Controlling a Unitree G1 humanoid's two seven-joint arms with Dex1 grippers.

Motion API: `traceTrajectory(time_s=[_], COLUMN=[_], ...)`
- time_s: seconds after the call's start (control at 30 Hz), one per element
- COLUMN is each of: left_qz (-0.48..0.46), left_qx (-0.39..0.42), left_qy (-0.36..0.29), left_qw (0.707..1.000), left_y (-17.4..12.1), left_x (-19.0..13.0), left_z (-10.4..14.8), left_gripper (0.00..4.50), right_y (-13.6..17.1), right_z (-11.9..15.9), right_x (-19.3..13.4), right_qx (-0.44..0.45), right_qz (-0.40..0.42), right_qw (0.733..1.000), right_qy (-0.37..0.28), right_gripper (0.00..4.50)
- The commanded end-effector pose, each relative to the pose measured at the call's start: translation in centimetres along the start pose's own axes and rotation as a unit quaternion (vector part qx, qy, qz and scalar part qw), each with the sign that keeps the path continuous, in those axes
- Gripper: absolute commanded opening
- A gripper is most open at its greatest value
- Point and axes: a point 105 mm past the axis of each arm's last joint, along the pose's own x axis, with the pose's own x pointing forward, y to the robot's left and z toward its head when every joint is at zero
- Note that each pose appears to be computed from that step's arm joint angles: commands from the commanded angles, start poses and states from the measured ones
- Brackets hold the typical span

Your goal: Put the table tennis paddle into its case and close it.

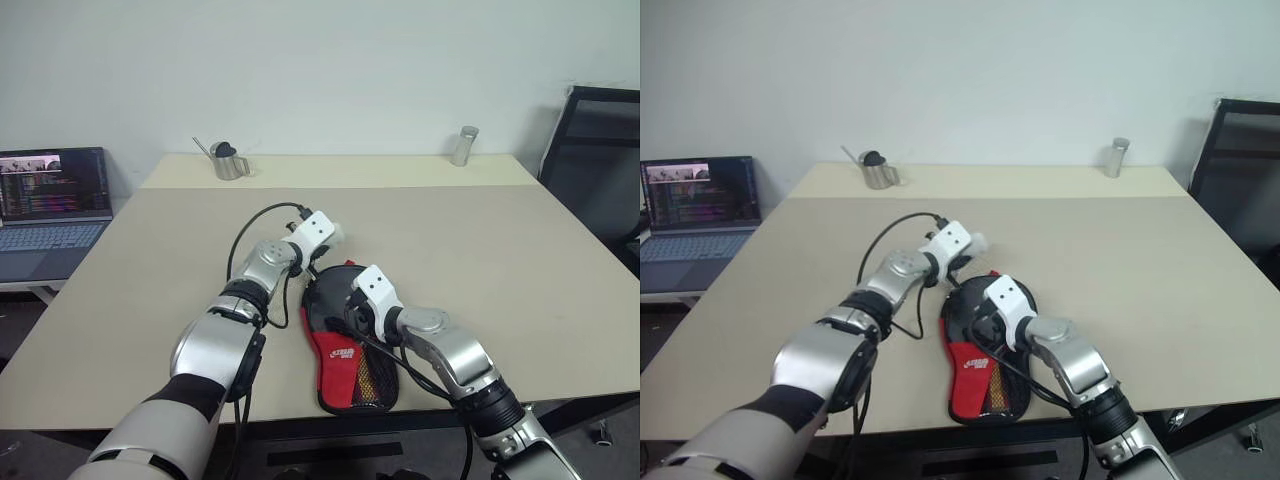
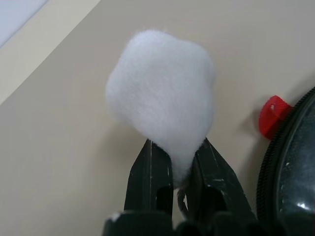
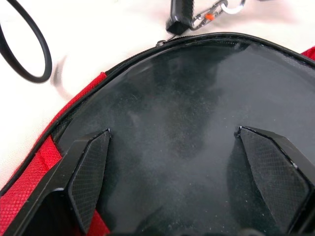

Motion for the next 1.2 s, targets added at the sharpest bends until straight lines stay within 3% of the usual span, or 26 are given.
traceTrajectory(time_s=[0.03,0.23,0.57,0.8,1.2], left_qz=[0.026,0.041,0.062,0.052,0.009], left_qx=[0.038,0.105,0.188,0.274,0.297], left_qy=[-0.029,-0.023,-0.064,-0.087,-0.174], left_qw=[0.999,0.993,0.978,0.956,0.939], left_y=[1.0,0.7,0.3,-1.8,-6.6], left_x=[0.1,0.5,1.0,1.6,2.0], left_z=[2.7,3.6,8.0,10.4,16.2], left_gripper=[0.08,0.08,0.08,0.08,0.08], right_y=[0.4,1.0,2.1,2.8,3.1], right_z=[-3.9,-4.4,-4.8,-5.0,-5.1], right_x=[0.1,-0.4,-0.1,0.1,0.2], right_qx=[0.035,0.041,0.05,0.06,0.067], right_qz=[-0.003,-0.004,-0.001,0.001,-0.003], right_qw=[0.997,0.996,0.996,0.995,0.995], right_qy=[0.072,0.077,0.08,0.079,0.078], right_gripper=[4.5,4.5,4.5,4.5,4.5])
